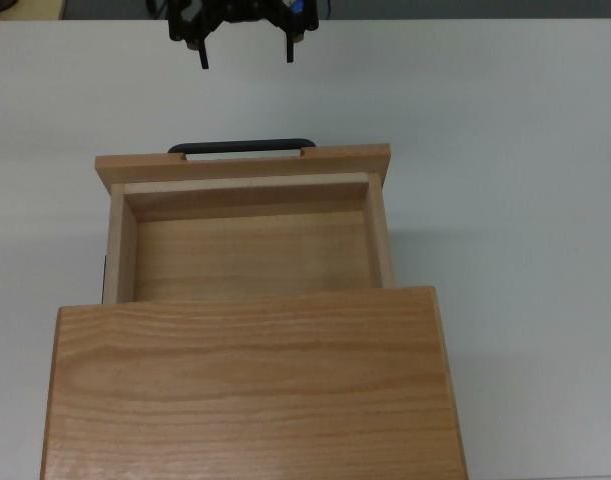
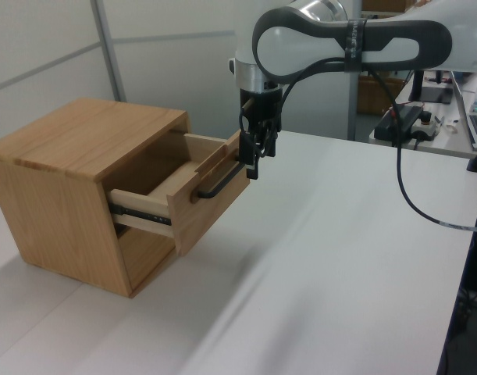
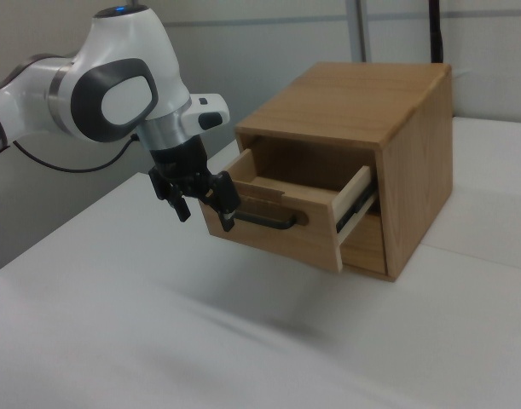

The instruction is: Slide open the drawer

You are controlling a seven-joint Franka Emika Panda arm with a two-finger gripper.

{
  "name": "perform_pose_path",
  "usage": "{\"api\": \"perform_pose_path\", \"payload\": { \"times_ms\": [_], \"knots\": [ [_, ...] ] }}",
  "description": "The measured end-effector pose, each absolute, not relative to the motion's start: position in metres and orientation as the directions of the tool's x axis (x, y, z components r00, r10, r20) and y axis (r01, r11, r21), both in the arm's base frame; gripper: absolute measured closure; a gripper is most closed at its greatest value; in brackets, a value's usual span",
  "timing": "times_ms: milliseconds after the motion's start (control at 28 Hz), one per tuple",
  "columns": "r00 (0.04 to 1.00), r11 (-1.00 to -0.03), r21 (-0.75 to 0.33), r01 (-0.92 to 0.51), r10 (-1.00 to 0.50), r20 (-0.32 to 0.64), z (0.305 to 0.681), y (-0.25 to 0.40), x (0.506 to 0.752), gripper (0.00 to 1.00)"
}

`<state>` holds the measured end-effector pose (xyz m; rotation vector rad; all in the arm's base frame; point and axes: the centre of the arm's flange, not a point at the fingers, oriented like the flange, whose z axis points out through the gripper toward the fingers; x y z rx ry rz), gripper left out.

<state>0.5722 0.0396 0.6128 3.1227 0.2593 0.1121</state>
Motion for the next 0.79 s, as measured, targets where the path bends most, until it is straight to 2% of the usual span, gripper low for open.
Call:
{"api": "perform_pose_path", "payload": {
  "times_ms": [786],
  "knots": [
    [0.982, -0.985, 0.013, 0.169, 0.17, 0.085, 0.6197, 0.0427, 0.5724, 0.0]
  ]
}}
